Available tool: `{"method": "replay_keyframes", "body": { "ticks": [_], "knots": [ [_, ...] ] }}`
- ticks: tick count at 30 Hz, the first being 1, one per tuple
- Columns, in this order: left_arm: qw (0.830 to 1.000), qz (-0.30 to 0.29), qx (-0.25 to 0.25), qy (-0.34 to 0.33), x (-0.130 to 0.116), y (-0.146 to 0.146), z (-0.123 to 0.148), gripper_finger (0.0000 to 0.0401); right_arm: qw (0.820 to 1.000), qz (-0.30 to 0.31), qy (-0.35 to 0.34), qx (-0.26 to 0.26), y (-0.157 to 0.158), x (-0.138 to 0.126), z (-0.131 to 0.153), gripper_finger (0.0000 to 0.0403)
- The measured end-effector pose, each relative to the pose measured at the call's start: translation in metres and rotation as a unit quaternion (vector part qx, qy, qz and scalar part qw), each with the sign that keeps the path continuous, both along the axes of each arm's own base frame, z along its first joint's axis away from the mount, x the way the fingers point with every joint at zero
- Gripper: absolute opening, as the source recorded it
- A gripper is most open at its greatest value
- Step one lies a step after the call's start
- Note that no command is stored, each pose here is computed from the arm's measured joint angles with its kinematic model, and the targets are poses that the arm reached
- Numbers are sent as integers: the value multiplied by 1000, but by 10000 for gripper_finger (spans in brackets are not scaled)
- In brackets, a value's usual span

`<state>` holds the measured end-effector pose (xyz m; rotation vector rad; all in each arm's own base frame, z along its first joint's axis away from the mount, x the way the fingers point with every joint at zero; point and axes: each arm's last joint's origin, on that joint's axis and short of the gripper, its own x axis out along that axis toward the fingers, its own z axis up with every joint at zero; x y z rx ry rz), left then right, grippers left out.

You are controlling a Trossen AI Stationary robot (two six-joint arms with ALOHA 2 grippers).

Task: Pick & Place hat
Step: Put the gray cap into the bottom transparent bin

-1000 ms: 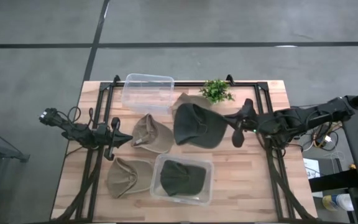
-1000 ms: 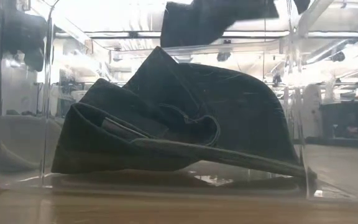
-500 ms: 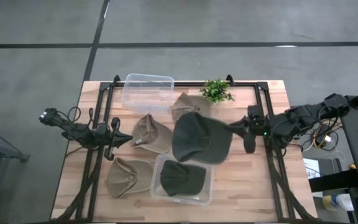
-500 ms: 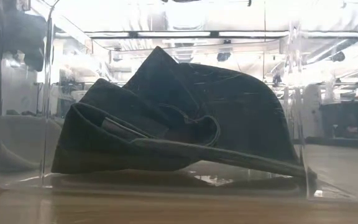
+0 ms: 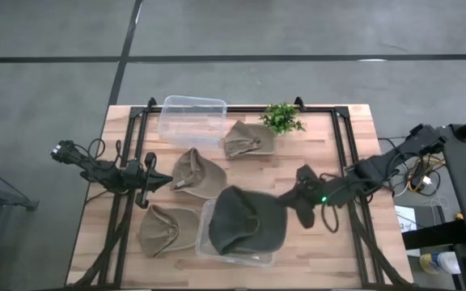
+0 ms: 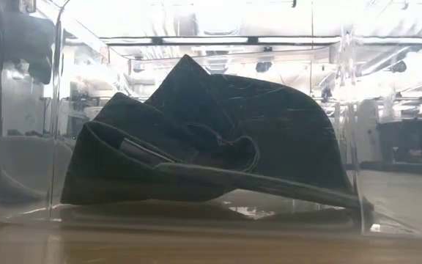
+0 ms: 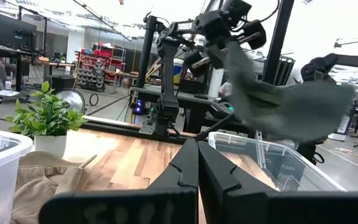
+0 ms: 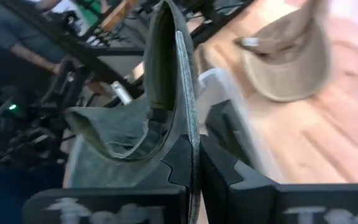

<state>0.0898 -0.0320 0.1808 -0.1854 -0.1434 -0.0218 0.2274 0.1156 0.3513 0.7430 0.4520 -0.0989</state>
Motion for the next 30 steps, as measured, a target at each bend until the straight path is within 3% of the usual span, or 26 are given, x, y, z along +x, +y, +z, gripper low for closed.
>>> {"method": "replay_keyframes", "body": {
  "ticks": [9,17,24,30],
  "knots": [
    [1000,0,0,0,0,0,0,0,999,7,29,-19,20,33,-27,13],
    [1000,0,0,0,0,0,0,0,998,-24,44,-35,34,59,-36,13],
    [1000,0,0,0,0,0,0,0,986,-69,145,-52,38,64,-42,13],
    [1000,0,0,0,0,0,0,0,984,-62,156,-63,43,73,-44,13]
  ]
}}
